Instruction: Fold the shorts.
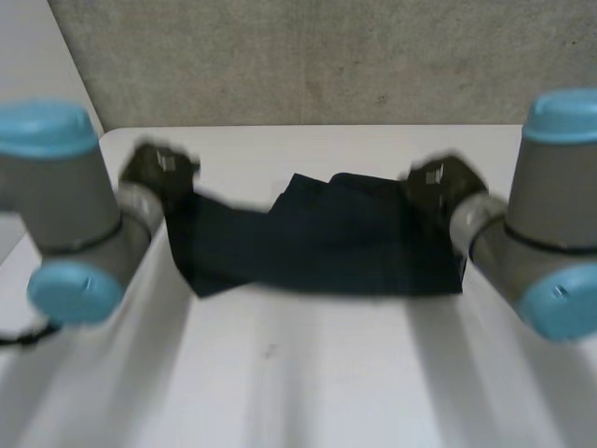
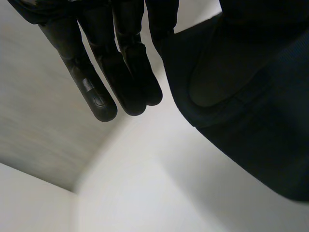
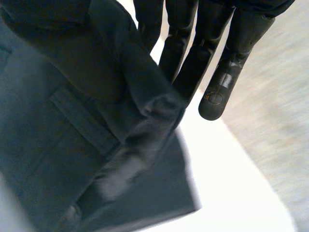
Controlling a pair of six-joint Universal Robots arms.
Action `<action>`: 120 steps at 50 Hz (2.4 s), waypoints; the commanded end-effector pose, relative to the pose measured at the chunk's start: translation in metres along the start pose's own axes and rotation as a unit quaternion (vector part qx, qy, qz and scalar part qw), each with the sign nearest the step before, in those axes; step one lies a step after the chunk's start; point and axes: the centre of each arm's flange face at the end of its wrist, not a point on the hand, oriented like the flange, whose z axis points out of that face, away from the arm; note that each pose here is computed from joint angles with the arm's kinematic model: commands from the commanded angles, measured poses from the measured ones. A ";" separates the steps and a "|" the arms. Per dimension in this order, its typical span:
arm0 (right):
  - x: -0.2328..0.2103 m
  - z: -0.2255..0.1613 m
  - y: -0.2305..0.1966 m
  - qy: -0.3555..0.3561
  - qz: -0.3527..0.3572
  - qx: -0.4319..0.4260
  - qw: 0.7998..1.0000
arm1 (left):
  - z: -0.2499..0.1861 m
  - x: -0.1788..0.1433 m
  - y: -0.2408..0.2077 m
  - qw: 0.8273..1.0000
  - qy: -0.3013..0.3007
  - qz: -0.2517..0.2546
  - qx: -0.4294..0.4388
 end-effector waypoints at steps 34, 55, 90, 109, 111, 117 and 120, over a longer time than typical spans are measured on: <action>-0.076 -0.001 0.026 -0.070 -0.004 0.083 0.994 | -0.058 0.007 0.066 0.992 -0.044 -0.097 -0.063; -0.016 -0.118 -0.032 -0.092 0.023 0.014 0.995 | -0.169 -0.058 0.008 0.994 -0.022 -0.111 -0.010; -0.035 -0.024 0.033 -0.082 0.060 -0.086 0.991 | -0.013 -0.020 0.039 0.992 0.028 -0.102 -0.070; -0.042 0.091 0.057 0.044 -0.029 0.025 0.998 | 0.113 0.040 0.036 0.998 -0.024 -0.056 0.017; -0.043 0.097 0.060 0.056 -0.047 0.025 0.997 | 0.122 0.045 0.040 0.998 -0.037 -0.045 0.030; -0.045 0.117 0.077 0.098 -0.084 0.019 0.991 | 0.131 0.054 0.041 0.996 -0.053 -0.036 0.063; -0.042 0.118 0.082 0.110 -0.083 0.009 0.990 | 0.133 0.056 0.039 0.994 -0.060 -0.039 0.079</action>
